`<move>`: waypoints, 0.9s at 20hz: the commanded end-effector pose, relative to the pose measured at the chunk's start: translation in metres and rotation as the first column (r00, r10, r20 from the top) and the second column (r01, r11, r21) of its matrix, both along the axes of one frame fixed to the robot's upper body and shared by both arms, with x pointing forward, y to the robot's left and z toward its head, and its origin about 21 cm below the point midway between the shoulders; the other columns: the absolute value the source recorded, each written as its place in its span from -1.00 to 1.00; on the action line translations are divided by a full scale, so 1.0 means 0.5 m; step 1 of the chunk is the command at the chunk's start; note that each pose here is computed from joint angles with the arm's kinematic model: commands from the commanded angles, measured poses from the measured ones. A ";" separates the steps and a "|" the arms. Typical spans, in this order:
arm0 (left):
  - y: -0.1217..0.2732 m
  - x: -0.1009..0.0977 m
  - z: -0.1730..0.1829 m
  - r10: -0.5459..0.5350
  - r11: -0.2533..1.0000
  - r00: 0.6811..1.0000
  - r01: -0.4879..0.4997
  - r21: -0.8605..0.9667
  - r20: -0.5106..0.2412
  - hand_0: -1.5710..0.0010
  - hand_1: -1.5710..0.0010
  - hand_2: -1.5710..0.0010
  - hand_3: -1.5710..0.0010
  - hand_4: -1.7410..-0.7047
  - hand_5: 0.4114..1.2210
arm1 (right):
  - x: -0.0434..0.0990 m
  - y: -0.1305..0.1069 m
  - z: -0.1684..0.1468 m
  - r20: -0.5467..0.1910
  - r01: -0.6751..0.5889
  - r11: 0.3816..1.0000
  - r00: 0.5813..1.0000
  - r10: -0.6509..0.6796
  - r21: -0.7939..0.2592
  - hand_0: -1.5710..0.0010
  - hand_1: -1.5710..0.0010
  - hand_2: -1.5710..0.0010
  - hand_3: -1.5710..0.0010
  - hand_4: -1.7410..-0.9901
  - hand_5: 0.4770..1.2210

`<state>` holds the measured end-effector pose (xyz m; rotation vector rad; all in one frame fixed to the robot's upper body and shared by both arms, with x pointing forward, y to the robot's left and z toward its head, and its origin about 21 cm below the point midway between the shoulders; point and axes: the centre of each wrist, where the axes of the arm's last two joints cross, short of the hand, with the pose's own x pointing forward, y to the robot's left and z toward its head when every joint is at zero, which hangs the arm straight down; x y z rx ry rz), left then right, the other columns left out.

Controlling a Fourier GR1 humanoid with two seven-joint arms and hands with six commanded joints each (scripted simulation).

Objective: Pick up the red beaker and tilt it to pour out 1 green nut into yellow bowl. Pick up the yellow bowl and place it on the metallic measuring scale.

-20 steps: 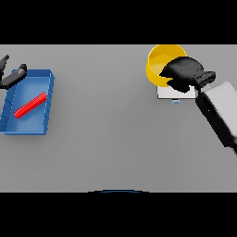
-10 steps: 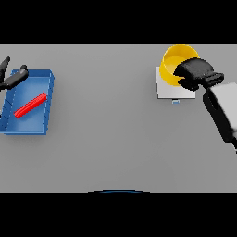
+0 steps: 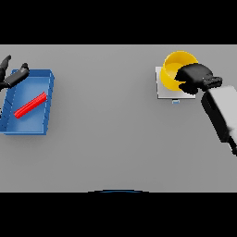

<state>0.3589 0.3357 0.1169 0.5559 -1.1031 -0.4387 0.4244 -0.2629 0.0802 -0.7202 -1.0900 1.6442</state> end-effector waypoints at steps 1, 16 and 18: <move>0.009 -0.001 0.003 0.007 1.000 1.000 -0.007 0.003 -0.008 1.00 1.00 1.00 1.00 0.73 -0.09 | 0.000 -0.001 0.001 0.000 0.008 1.000 1.000 -0.008 0.001 -1.00 -1.00 -0.79 -0.75 -1.00 1.00; 0.008 -0.002 0.000 0.005 1.000 1.000 -0.005 -0.005 -0.013 1.00 1.00 1.00 1.00 0.75 -0.15 | 0.000 0.003 0.005 -0.090 0.047 0.999 0.995 -0.046 0.007 0.84 0.84 0.87 0.89 -0.11 -0.12; 0.007 -0.004 0.001 0.004 1.000 1.000 -0.004 0.001 -0.008 1.00 1.00 1.00 1.00 0.75 -0.14 | -0.001 -0.002 0.000 -0.097 0.052 0.999 0.994 -0.052 -0.004 0.90 0.90 0.92 0.93 -0.08 -0.17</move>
